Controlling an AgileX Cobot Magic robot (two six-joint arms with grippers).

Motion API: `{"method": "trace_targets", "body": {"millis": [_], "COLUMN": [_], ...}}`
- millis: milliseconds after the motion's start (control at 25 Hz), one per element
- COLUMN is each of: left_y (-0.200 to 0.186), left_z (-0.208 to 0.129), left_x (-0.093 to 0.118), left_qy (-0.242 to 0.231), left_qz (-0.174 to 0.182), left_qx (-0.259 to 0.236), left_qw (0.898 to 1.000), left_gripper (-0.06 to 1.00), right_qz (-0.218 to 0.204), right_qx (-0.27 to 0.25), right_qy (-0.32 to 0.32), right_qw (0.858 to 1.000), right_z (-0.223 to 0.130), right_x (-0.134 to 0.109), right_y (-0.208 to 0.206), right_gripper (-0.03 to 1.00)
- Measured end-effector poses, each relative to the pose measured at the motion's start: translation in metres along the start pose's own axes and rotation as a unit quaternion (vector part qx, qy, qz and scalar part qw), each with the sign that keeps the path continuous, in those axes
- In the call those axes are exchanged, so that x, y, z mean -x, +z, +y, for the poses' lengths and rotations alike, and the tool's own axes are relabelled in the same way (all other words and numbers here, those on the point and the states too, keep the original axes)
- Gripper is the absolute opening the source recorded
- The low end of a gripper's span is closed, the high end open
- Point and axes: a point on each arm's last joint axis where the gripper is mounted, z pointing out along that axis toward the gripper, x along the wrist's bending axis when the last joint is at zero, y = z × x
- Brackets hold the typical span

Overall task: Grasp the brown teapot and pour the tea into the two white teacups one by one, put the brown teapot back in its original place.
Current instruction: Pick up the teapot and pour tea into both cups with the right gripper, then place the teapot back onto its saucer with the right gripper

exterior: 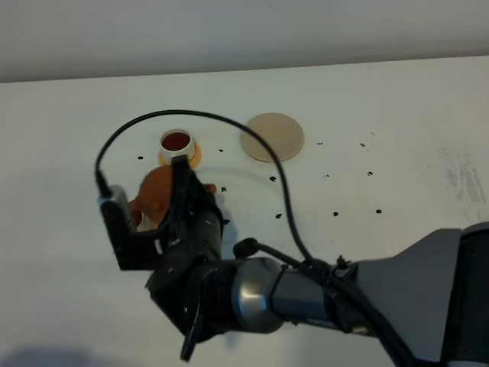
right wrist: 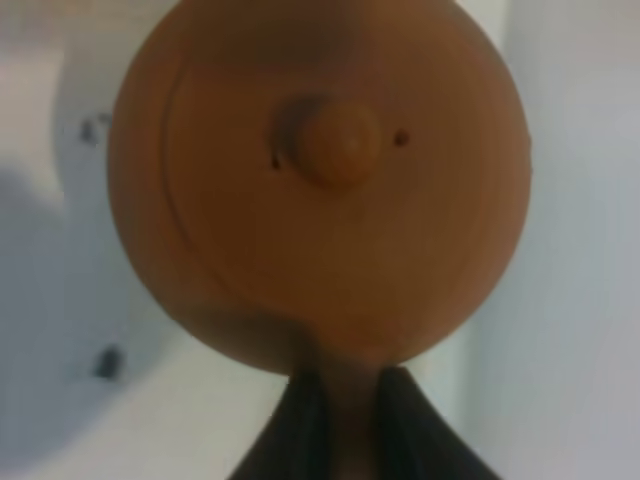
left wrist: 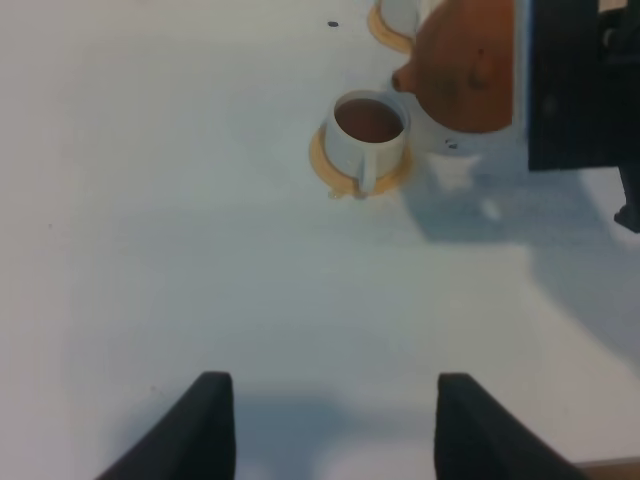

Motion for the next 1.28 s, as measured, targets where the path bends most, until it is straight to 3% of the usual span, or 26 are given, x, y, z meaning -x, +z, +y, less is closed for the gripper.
{"method": "trace_targets", "body": {"millis": [200, 320, 520, 800, 1280], "left_y": [0.000, 0.000, 0.000, 0.000, 0.000], "left_z": [0.000, 0.000, 0.000, 0.000, 0.000], "left_x": [0.000, 0.000, 0.000, 0.000, 0.000], "left_qy": [0.000, 0.000, 0.000, 0.000, 0.000], "left_qz": [0.000, 0.000, 0.000, 0.000, 0.000], "left_qx": [0.000, 0.000, 0.000, 0.000, 0.000], "left_qw": [1.000, 1.000, 1.000, 1.000, 1.000], "left_gripper": [0.44, 0.44, 0.44, 0.44, 0.44], "right_qz": [0.073, 0.116, 0.177, 0.198, 0.316], "right_qx": [-0.016, -0.028, -0.037, -0.047, -0.032], "right_qy": [0.166, 0.269, 0.372, 0.433, 0.439], "right_qw": [0.983, 0.956, 0.910, 0.878, 0.840], "right_z": [-0.023, -0.038, -0.064, -0.096, -0.072], "right_x": [0.032, 0.058, 0.093, 0.120, 0.090], "right_y": [0.002, 0.009, 0.024, 0.039, 0.025], "right_gripper": [0.11, 0.11, 0.11, 0.11, 0.11]}}
